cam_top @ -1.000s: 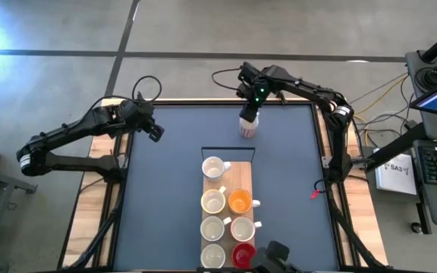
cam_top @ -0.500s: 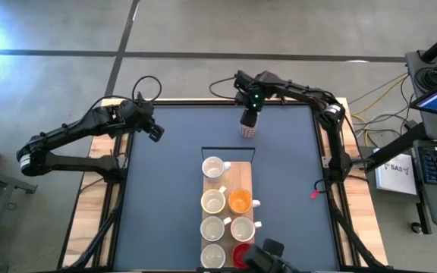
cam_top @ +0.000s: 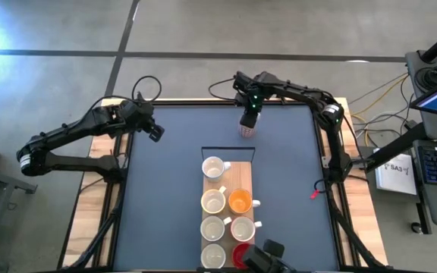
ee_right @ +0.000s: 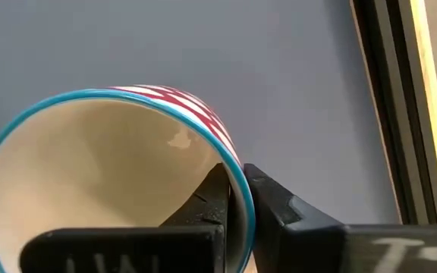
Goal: Place coffee mugs
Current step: Put the blue and red mug on the shelf
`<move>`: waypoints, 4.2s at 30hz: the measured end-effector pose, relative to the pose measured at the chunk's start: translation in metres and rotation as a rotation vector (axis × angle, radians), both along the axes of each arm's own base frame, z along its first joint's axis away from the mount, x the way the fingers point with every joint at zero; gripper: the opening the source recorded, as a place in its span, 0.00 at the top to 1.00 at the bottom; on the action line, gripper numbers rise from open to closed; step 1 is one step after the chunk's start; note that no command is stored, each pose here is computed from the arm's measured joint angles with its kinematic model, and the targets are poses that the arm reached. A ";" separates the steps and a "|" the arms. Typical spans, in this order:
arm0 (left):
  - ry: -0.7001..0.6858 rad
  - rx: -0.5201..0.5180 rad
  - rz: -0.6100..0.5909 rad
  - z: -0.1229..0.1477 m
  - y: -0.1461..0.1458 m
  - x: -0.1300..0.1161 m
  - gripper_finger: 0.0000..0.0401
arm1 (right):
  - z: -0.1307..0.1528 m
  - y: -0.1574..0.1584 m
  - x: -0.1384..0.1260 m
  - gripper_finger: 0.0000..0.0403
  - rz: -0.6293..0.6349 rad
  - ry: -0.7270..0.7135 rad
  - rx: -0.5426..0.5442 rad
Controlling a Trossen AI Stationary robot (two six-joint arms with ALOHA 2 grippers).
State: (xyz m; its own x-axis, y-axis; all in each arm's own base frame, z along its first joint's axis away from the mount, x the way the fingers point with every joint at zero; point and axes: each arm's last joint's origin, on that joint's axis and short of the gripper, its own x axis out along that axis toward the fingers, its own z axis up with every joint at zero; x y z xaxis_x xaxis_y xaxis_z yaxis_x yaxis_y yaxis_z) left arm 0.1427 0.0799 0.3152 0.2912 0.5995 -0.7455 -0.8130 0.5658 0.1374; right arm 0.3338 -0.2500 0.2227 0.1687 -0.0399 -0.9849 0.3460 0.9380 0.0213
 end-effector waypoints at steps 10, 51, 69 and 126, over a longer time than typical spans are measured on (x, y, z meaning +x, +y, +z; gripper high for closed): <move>-0.027 -0.014 0.034 0.000 0.000 0.000 0.93 | 0.030 0.013 -0.017 0.96 -0.062 0.054 0.056; -0.170 -0.027 -0.134 0.017 -0.025 -0.023 0.93 | 0.060 0.238 -0.041 0.97 -0.426 -0.047 0.087; -0.272 -0.030 -0.165 0.026 -0.034 -0.044 0.93 | 0.032 0.244 0.000 0.97 -0.455 -0.140 0.124; -0.265 -0.024 -0.172 0.026 -0.034 -0.043 0.93 | 0.037 0.262 0.000 0.92 -0.380 -0.177 0.150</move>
State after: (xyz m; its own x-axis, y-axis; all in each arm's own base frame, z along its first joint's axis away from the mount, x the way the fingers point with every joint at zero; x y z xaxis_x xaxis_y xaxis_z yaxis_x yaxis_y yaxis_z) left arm 0.0995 0.0459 0.3415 0.5726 0.5079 -0.6435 -0.7110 0.6984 -0.0815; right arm 0.3337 0.0123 0.2598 0.3361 0.0091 -0.9418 0.6447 0.7268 0.2371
